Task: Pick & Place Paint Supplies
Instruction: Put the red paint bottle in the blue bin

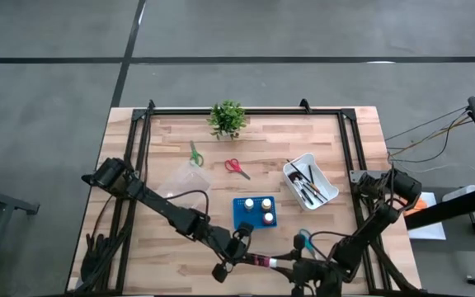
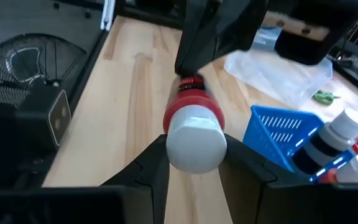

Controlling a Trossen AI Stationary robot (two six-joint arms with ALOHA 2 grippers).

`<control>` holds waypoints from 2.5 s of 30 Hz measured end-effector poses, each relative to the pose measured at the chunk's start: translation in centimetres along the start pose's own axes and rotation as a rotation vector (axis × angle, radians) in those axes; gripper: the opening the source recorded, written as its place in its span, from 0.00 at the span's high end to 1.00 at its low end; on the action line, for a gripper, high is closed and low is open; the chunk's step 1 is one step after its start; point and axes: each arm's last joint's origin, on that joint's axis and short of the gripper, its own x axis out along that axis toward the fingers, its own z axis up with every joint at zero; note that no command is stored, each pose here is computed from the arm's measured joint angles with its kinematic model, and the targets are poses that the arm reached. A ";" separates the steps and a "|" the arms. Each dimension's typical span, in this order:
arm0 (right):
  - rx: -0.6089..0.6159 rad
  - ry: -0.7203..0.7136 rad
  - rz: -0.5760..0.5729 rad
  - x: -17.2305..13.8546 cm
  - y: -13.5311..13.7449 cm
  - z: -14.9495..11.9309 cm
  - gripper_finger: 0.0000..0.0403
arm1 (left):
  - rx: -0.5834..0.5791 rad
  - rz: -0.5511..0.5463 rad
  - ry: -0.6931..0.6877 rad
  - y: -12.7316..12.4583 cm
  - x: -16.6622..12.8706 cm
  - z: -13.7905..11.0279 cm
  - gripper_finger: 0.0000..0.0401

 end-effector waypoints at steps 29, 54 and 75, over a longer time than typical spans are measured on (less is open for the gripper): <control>-0.003 -0.068 0.043 -0.3 0.4 1.2 0.96 | 0.024 0.017 0.020 -0.1 -0.3 0.0 0.99; -0.176 0.327 0.114 1.2 -3.8 -4.0 0.36 | 0.001 0.013 0.028 -0.3 -0.3 -0.1 0.79; -0.218 0.264 0.239 2.2 -4.1 -4.0 0.36 | 0.003 0.012 0.029 -0.3 -0.3 -0.1 0.79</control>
